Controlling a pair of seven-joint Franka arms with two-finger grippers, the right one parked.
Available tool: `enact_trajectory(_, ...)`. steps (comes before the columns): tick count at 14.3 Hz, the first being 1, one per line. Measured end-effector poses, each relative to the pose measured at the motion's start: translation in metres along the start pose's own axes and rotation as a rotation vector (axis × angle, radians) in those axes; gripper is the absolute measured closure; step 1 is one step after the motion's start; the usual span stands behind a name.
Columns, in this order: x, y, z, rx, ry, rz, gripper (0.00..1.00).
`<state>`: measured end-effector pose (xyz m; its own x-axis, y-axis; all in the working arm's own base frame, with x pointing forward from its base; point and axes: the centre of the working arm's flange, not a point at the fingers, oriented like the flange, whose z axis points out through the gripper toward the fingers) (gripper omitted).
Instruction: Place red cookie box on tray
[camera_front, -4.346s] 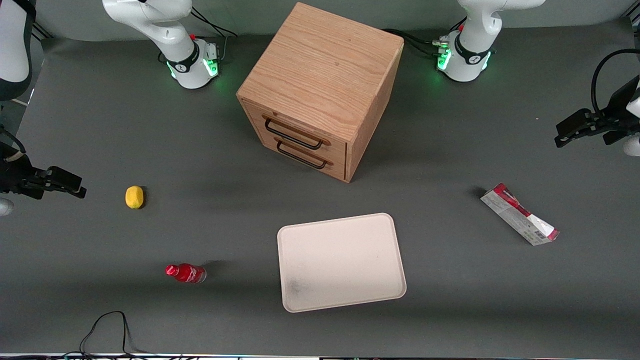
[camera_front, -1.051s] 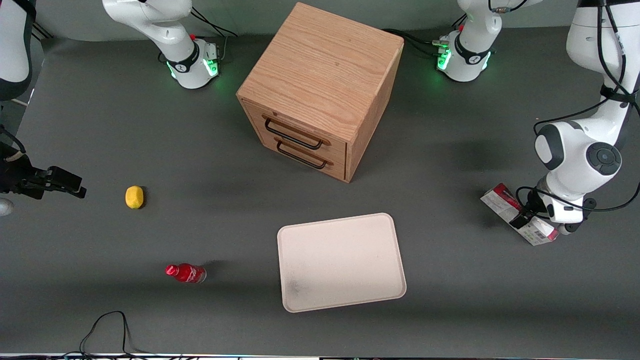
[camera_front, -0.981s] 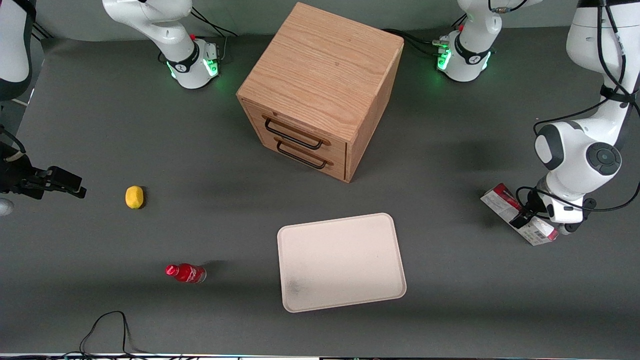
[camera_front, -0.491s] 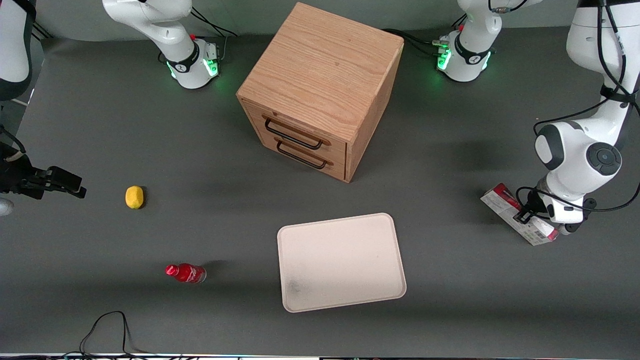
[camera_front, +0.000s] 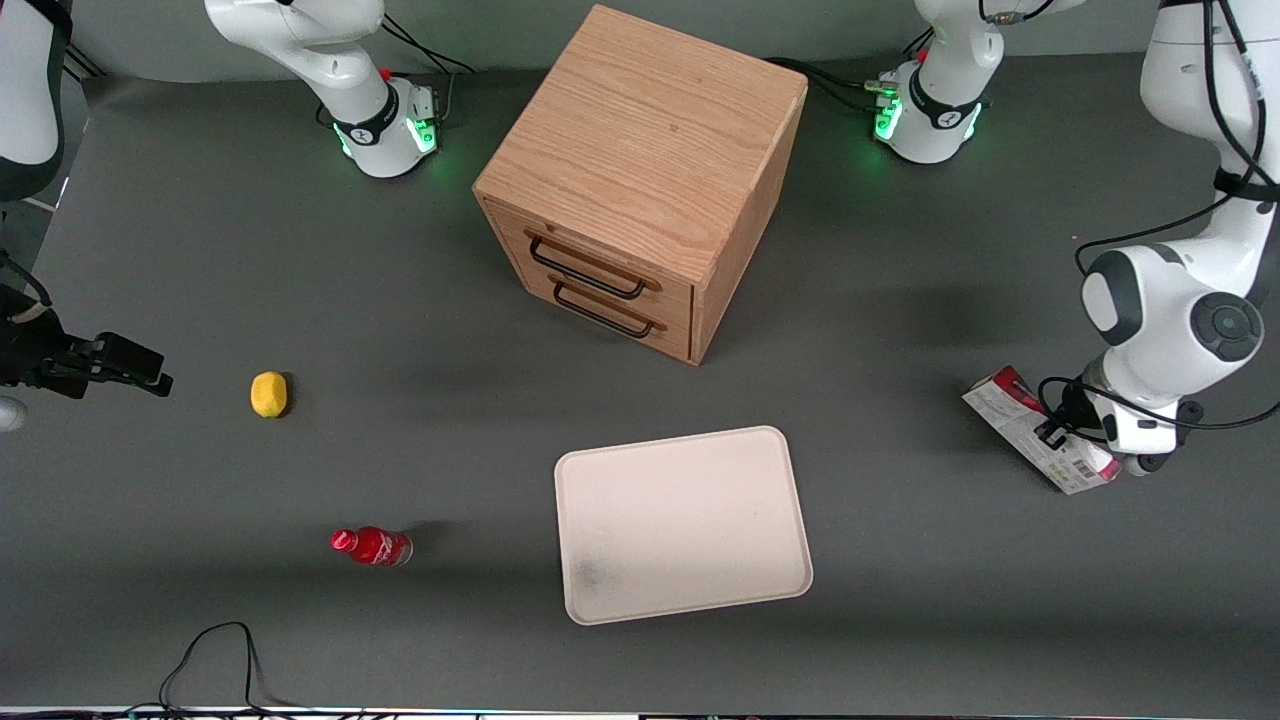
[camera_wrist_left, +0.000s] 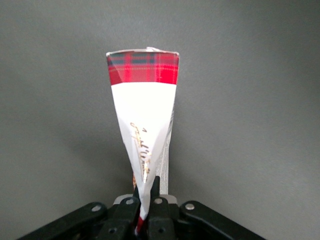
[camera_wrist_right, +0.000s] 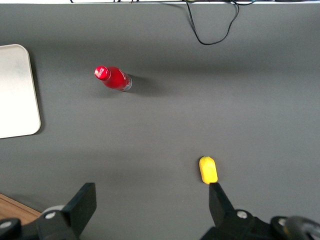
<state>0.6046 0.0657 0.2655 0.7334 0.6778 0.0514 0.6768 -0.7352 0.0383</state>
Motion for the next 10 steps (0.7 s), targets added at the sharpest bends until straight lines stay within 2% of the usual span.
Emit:
enact_trajectory(6,0.012,0.010,-0.107,0.014,-0.022,0.110,0.96)
enact_trajectory(10,0.011,0.009,-0.178,0.028,-0.044,0.134,0.96)
